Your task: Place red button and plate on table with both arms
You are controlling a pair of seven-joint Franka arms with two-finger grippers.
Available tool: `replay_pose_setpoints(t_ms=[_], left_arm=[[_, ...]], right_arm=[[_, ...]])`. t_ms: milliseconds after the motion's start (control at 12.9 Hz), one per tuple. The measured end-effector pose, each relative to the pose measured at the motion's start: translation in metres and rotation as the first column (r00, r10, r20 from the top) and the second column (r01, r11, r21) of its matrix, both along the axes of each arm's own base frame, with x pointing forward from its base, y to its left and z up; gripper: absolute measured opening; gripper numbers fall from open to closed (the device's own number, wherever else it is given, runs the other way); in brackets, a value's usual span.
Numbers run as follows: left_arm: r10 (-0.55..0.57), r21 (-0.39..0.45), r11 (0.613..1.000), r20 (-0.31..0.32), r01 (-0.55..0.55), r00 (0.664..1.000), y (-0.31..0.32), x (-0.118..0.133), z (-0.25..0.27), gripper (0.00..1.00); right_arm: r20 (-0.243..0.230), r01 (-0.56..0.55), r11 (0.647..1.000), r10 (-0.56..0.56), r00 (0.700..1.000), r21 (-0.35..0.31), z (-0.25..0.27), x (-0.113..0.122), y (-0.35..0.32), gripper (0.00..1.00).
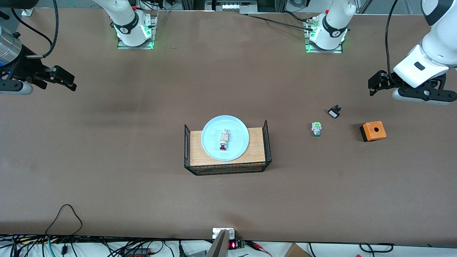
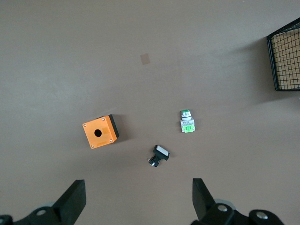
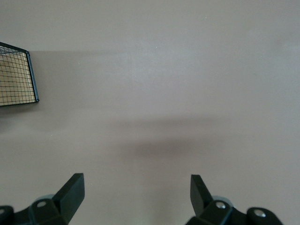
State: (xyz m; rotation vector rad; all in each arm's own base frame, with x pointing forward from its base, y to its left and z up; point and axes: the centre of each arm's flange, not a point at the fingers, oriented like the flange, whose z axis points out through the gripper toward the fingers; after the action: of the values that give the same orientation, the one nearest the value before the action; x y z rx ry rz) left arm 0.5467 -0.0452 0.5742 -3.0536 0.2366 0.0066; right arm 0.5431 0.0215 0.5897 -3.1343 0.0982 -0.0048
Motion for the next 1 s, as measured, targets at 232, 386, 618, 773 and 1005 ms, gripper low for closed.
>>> replay_pose_setpoints(t_ms=[232, 386, 618, 773, 1005], left_arm=[[0.000, 0.000, 1.000, 0.000, 0.000, 1.000, 0.000, 0.000, 0.000, 1.00], [0.000, 0.000, 1.000, 0.000, 0.000, 1.000, 0.000, 0.000, 0.000, 1.00], [-0.002, 0.000, 1.000, 0.001, 0.002, 1.000, -0.001, 0.000, 0.000, 1.00], [-0.005, 0.000, 1.000, 0.003, 0.005, 1.000, -0.002, 0.000, 0.002, 1.00], [-0.034, -0.008, 0.999, 0.001, 0.034, 0.999, -0.021, -0.002, 0.011, 1.00]], right_arm=[[0.000, -0.002, 1.000, 0.002, 1.000, 0.000, 0.000, 0.000, 0.001, 1.00], [-0.002, -0.002, 1.000, 0.002, 1.000, 0.000, -0.001, 0.001, 0.001, 1.00], [-0.010, -0.002, 1.000, 0.002, 1.000, -0.002, -0.005, 0.003, 0.001, 1.00], [-0.010, -0.002, 1.000, 0.002, 1.000, -0.002, -0.006, 0.003, 0.001, 1.00], [-0.010, -0.002, 1.000, 0.002, 1.000, -0.002, -0.005, 0.003, 0.001, 1.00]])
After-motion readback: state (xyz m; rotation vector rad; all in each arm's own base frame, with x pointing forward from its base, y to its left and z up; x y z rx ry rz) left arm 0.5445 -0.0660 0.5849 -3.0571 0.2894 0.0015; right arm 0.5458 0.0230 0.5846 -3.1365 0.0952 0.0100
